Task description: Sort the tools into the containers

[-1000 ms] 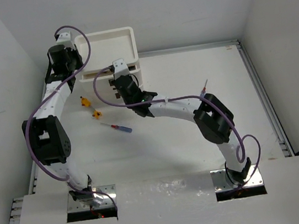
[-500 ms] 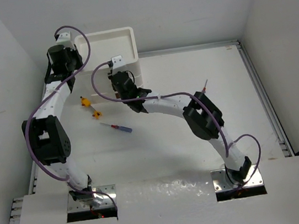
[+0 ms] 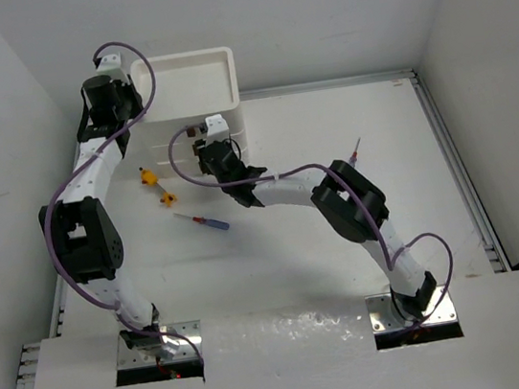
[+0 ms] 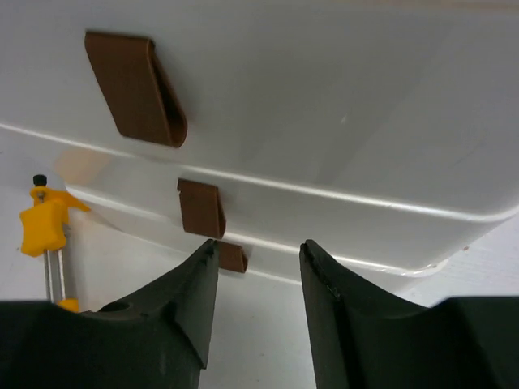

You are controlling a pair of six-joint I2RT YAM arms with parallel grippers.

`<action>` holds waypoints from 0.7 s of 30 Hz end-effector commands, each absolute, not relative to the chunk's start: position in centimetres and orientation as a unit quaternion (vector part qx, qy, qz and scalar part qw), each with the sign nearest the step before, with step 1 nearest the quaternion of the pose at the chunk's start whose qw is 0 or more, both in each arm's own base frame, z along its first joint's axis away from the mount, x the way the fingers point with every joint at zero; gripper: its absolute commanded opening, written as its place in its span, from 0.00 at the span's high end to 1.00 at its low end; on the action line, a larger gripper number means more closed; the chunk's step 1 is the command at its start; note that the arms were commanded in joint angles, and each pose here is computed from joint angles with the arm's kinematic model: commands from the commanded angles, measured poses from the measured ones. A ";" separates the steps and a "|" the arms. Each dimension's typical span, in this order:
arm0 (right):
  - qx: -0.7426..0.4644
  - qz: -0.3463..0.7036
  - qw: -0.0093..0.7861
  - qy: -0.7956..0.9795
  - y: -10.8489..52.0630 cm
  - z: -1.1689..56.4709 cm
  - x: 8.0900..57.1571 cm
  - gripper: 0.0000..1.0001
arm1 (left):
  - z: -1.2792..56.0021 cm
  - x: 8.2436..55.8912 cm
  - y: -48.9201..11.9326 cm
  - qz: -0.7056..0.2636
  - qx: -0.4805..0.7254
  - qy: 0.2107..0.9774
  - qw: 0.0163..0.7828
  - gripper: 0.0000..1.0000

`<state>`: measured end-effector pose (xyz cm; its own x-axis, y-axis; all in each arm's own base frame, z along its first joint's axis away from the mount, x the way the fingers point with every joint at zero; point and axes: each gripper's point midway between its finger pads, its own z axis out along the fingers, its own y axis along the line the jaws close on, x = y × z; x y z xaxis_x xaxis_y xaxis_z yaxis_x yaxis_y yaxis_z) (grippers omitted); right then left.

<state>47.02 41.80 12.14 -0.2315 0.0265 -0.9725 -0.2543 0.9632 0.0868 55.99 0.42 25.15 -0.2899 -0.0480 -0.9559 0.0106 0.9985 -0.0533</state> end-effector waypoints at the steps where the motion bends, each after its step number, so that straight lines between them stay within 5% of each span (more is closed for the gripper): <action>1: -0.060 0.163 0.639 0.749 44.5 14.6 47.1 0.54 | 19.9 55.2 -0.8 -0.056 -0.006 0.846 0.531 1.00; 12: -0.055 0.131 0.657 0.740 46.3 14.5 49.9 0.49 | 19.9 55.2 -1.0 -0.061 -0.003 0.846 0.530 1.00; 21: -0.015 0.086 0.692 0.716 45.0 15.1 52.1 0.67 | 20.4 54.8 -1.6 -0.073 0.009 0.841 0.536 1.00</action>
<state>49.29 46.38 10.46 -0.1547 0.0066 -0.9879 -0.2161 0.9755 0.0404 56.09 0.32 25.23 -0.2849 -0.0541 -0.9570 0.0179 0.9979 -0.0617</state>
